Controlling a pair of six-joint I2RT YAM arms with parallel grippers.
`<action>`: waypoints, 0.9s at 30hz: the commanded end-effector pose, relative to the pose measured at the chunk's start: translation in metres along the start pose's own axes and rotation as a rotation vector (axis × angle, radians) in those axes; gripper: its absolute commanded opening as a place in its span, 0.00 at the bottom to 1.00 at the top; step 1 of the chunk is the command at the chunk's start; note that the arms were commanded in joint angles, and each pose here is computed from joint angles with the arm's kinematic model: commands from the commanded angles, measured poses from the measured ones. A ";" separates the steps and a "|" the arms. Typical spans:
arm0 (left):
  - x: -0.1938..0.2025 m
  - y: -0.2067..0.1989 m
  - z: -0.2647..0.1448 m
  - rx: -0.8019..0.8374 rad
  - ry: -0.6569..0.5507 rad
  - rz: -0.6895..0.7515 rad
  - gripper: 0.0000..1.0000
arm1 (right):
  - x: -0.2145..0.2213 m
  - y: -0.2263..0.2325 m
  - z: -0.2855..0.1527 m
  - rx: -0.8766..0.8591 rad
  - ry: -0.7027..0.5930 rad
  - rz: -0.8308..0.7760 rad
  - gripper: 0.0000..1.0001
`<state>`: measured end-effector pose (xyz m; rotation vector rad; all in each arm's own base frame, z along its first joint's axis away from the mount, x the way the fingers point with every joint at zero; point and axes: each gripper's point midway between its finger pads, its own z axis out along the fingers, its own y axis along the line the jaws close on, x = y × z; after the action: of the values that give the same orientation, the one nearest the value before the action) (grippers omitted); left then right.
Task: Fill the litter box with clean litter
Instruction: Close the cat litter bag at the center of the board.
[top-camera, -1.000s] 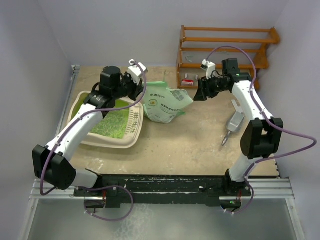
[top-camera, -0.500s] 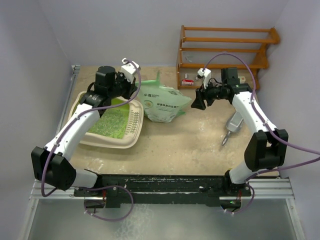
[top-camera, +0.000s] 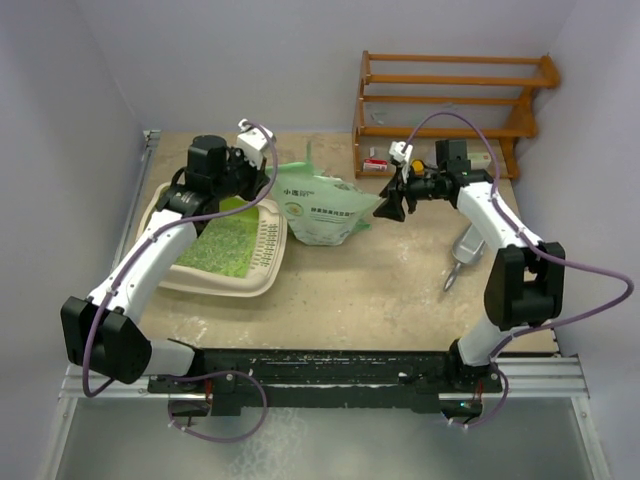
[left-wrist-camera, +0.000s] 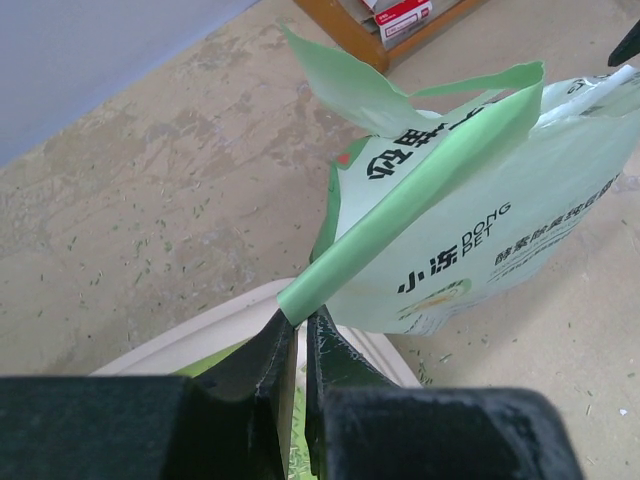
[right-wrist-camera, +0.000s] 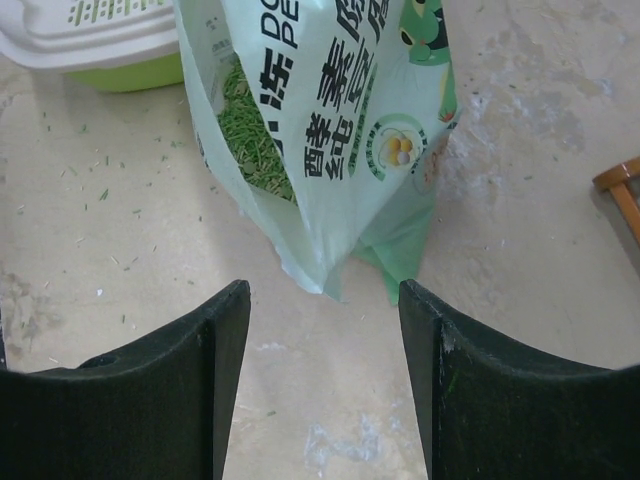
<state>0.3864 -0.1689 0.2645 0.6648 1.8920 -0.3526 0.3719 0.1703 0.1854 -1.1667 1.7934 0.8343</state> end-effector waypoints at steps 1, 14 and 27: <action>-0.010 0.020 -0.012 -0.083 -0.038 -0.007 0.03 | -0.021 0.005 0.006 -0.085 -0.073 -0.123 0.63; -0.005 0.037 -0.004 -0.100 -0.021 -0.033 0.03 | -0.035 -0.001 0.022 -0.114 -0.129 -0.112 0.54; -0.022 0.017 -0.009 0.015 -0.107 -0.016 0.29 | -0.013 0.041 0.014 -0.199 -0.046 -0.085 0.00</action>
<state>0.3985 -0.1441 0.2544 0.6095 1.9328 -0.3269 0.3700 0.2059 0.1806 -1.2736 1.6675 0.9692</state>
